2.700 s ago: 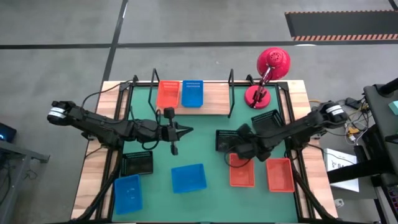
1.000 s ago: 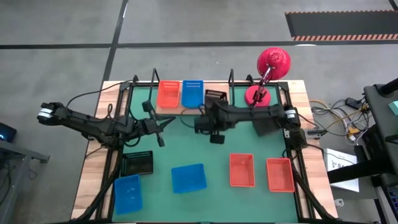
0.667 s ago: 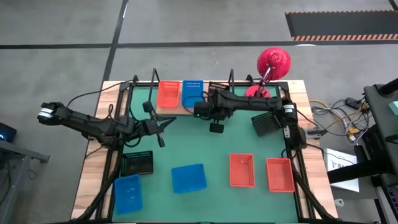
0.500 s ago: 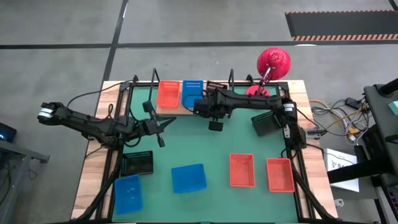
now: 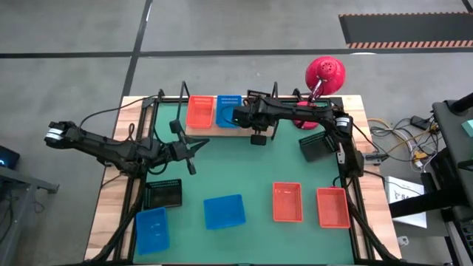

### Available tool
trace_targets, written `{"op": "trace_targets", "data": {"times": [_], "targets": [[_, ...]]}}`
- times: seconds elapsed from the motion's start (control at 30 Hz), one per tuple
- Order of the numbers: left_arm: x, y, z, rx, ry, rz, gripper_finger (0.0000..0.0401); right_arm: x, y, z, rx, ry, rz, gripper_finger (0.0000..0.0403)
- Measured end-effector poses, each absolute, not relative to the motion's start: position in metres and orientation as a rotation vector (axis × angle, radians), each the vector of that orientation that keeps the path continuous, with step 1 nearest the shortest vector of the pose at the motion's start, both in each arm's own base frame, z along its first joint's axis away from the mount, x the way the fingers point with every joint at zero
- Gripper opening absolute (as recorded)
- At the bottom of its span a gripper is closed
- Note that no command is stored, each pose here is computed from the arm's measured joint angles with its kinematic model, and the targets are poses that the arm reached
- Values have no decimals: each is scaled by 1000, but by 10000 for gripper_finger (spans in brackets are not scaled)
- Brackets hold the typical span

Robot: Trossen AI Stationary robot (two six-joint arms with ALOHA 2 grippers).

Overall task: Stack baskets on shelf by color
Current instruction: Put the middle black basket on the shelf

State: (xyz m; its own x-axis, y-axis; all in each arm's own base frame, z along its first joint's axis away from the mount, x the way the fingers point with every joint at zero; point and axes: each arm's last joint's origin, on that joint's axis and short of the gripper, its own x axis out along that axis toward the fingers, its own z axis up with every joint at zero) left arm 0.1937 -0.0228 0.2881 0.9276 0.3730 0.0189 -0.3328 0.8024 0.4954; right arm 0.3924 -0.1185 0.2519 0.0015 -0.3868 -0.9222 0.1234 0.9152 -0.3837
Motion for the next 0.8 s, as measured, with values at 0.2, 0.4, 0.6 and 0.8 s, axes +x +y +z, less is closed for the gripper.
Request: {"op": "trace_targets", "data": {"times": [0.2, 0.4, 0.6, 0.8], "targets": [[194, -23, 288, 516, 81, 378, 0, 391, -126, 238, -221, 1519, -397, 11], [194, -23, 288, 516, 81, 378, 0, 394, -130, 228, -228, 1482, -376, 13], [194, -23, 288, 517, 81, 378, 0, 391, -133, 224, -221, 1498, -379, 31], [194, -23, 288, 520, 81, 379, 0, 391, -135, 224, -217, 1495, -383, 59]]}}
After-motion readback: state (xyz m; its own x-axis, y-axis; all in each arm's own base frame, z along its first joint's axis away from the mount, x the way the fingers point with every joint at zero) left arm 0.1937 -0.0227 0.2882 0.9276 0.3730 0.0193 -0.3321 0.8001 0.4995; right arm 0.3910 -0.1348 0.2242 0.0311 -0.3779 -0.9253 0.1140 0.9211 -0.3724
